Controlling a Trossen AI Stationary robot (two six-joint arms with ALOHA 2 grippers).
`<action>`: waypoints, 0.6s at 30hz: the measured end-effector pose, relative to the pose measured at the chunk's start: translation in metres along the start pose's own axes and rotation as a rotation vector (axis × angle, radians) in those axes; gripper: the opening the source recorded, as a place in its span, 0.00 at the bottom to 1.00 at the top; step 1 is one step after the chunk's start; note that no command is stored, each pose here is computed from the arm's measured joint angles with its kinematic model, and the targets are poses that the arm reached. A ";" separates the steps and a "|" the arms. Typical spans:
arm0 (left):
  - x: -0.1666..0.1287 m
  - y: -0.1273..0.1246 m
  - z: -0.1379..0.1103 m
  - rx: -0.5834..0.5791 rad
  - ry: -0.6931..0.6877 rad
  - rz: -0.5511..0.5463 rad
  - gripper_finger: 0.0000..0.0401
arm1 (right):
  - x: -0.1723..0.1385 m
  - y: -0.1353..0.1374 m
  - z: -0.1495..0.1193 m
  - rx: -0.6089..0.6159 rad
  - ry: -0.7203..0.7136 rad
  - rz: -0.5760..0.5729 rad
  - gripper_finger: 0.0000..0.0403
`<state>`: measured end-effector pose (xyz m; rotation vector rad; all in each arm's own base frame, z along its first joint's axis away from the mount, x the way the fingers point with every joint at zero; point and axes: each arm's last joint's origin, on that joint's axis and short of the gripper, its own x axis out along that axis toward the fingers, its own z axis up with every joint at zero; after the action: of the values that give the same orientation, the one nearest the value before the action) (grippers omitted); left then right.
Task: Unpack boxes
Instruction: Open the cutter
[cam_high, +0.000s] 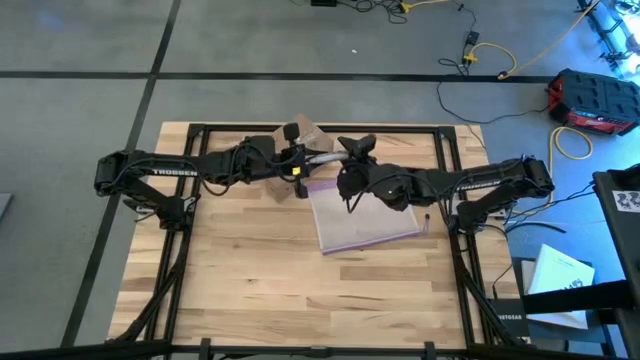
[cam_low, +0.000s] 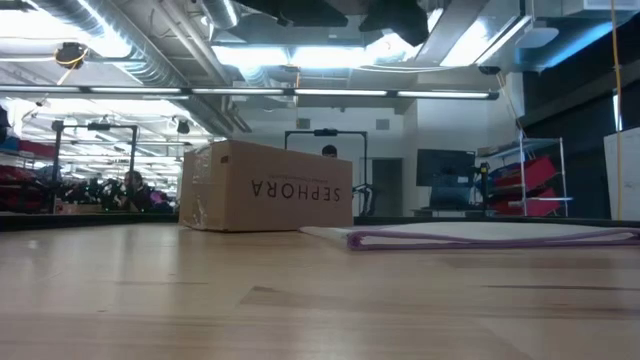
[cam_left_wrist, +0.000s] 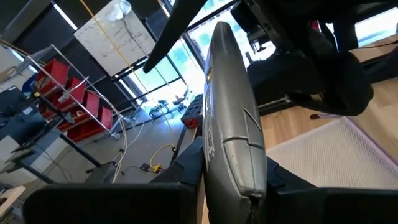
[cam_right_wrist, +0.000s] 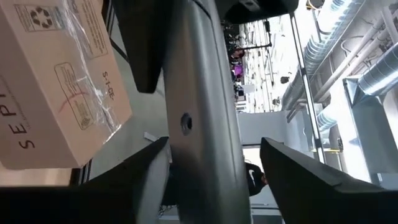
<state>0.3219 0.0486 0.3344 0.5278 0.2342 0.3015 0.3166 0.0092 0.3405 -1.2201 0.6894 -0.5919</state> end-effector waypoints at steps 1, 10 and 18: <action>0.000 0.000 0.000 0.002 0.000 0.000 0.12 | 0.000 0.000 0.000 -0.004 0.002 0.002 0.50; 0.000 0.001 0.000 0.029 0.002 0.005 0.13 | -0.001 0.005 -0.003 -0.052 0.038 0.026 0.12; 0.000 -0.002 0.001 0.022 -0.009 -0.035 0.15 | -0.001 0.004 -0.004 -0.112 0.077 0.007 0.12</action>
<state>0.3222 0.0463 0.3336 0.5462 0.2380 0.2624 0.3132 0.0088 0.3359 -1.3028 0.8005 -0.6035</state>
